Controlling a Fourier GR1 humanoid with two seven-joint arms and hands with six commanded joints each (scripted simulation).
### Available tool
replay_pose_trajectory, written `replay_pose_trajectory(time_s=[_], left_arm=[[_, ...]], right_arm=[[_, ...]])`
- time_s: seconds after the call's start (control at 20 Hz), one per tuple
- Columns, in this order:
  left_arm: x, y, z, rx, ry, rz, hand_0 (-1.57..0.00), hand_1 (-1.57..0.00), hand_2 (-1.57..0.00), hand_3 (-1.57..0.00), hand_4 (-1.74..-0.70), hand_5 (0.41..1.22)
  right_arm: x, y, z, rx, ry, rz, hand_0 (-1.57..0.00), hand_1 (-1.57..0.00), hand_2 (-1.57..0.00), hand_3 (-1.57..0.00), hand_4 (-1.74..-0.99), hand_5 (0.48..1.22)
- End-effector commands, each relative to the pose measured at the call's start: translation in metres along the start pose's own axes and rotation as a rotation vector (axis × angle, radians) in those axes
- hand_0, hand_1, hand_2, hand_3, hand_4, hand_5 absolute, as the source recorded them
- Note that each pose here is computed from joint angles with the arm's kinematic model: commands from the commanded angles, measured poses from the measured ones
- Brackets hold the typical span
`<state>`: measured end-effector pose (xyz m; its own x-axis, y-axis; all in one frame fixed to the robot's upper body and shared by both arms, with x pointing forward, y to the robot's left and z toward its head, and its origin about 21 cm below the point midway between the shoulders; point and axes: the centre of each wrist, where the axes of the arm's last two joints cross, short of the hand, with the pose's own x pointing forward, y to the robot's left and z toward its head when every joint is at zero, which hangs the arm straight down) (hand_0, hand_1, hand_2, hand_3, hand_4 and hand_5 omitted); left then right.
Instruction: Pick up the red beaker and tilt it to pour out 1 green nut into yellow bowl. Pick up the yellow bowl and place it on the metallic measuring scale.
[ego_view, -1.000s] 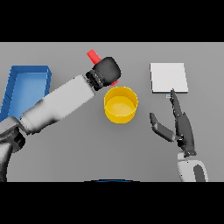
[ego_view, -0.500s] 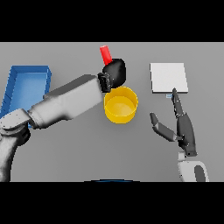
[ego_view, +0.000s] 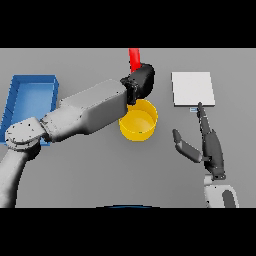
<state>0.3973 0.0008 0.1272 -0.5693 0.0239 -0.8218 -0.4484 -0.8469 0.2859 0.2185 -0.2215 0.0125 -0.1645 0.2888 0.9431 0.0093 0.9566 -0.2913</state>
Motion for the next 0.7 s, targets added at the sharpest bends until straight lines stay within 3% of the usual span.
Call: replay_pose_trajectory(time_s=[0.0, 0.2, 0.3, 0.5, 0.65], left_arm=[[-0.012, 0.000, 0.002, -0.010, 0.006, -0.013, -1.57, -1.57, -1.57, -1.57, -1.72, 1.221], [-0.075, 0.000, 0.021, -0.020, 0.139, -0.042, -1.57, -1.57, -1.57, -1.57, -1.73, 1.221], [-0.110, -0.005, 0.036, 0.001, 0.221, 0.011, -1.57, -1.57, -1.57, -1.18, -1.73, 1.221], [-0.184, -0.025, 0.073, 0.018, 0.476, 0.324, -1.57, -1.57, -1.57, -1.41, -1.73, 1.221], [-0.213, -0.069, 0.105, 0.087, 0.656, 0.788, -1.57, -1.57, -1.57, -1.43, -1.74, 1.221]], right_arm=[[-0.002, -0.003, -0.001, -0.006, 0.002, -0.005, 0.00, 0.00, 0.00, 0.00, -1.153, 0.636], [0.002, 0.003, -0.001, 0.012, -0.037, -0.020, 0.00, 0.00, 0.00, 0.00, -1.154, 0.654], [0.001, 0.004, -0.003, 0.013, -0.037, -0.001, 0.00, 0.00, 0.00, 0.00, -1.160, 0.660], [0.000, 0.006, -0.005, 0.028, -0.029, -0.021, 0.00, 0.00, 0.00, 0.00, -1.156, 0.658], [0.000, 0.005, -0.008, 0.010, -0.019, 0.040, 0.00, 0.00, 0.00, 0.00, -1.140, 0.637]])
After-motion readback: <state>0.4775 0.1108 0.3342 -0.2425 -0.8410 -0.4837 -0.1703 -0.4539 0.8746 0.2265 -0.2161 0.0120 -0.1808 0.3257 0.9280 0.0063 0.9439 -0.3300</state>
